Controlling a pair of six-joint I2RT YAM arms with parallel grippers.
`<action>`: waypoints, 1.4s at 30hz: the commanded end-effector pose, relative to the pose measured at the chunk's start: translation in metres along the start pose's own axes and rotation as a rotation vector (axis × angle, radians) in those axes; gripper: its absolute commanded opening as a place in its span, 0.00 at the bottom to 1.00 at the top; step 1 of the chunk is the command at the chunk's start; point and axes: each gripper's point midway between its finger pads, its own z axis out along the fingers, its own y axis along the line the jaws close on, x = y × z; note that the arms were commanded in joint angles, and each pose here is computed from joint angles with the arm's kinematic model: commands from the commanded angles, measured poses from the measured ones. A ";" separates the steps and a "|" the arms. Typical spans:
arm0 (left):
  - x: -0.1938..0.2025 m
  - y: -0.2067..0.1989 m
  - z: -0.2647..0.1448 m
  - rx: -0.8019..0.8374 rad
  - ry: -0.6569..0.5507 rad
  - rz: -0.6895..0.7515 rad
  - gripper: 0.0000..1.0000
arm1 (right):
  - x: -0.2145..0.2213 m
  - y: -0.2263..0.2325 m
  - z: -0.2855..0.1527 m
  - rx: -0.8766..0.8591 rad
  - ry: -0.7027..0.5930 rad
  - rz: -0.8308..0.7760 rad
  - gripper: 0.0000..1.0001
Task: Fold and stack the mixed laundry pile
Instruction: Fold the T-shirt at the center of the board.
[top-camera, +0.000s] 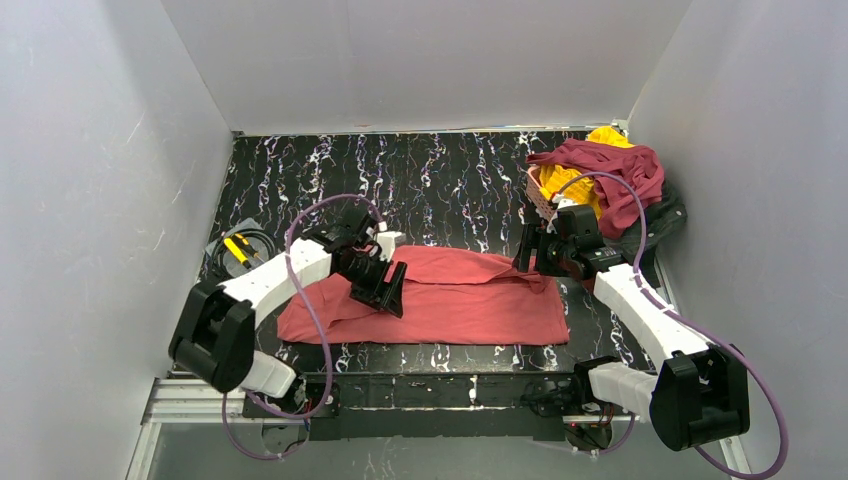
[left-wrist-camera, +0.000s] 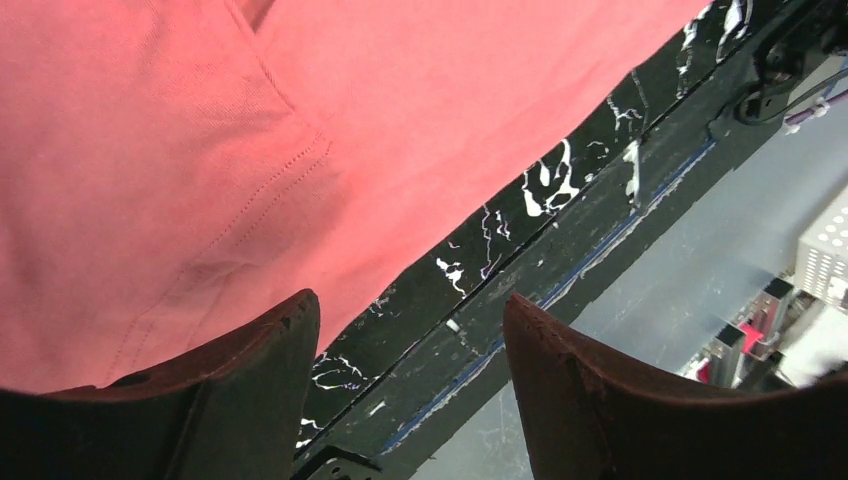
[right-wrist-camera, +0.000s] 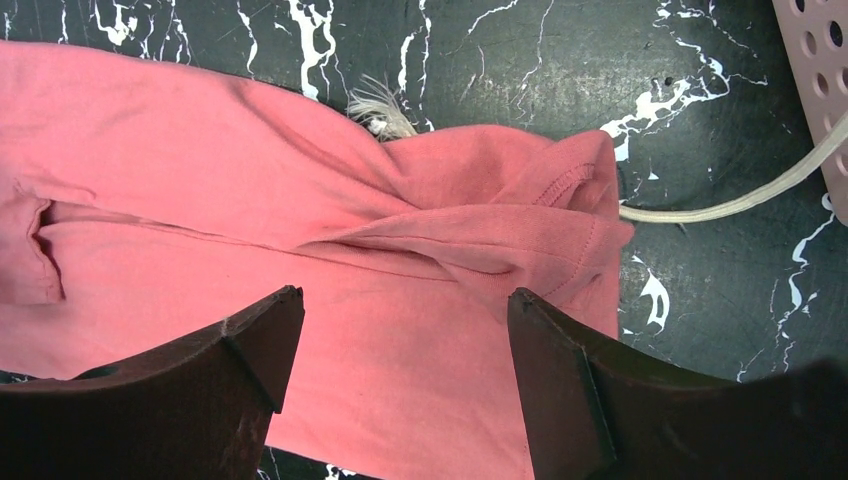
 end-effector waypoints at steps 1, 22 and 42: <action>-0.019 -0.011 -0.027 -0.039 -0.144 0.136 0.65 | 0.001 -0.002 -0.002 0.007 -0.012 -0.024 0.83; -0.040 0.023 0.023 -0.487 -0.055 0.262 0.53 | 0.000 -0.013 -0.006 0.065 -0.069 0.012 0.85; -0.032 0.024 0.031 -0.543 -0.012 0.290 0.08 | 0.004 -0.016 -0.005 0.071 -0.056 0.006 0.85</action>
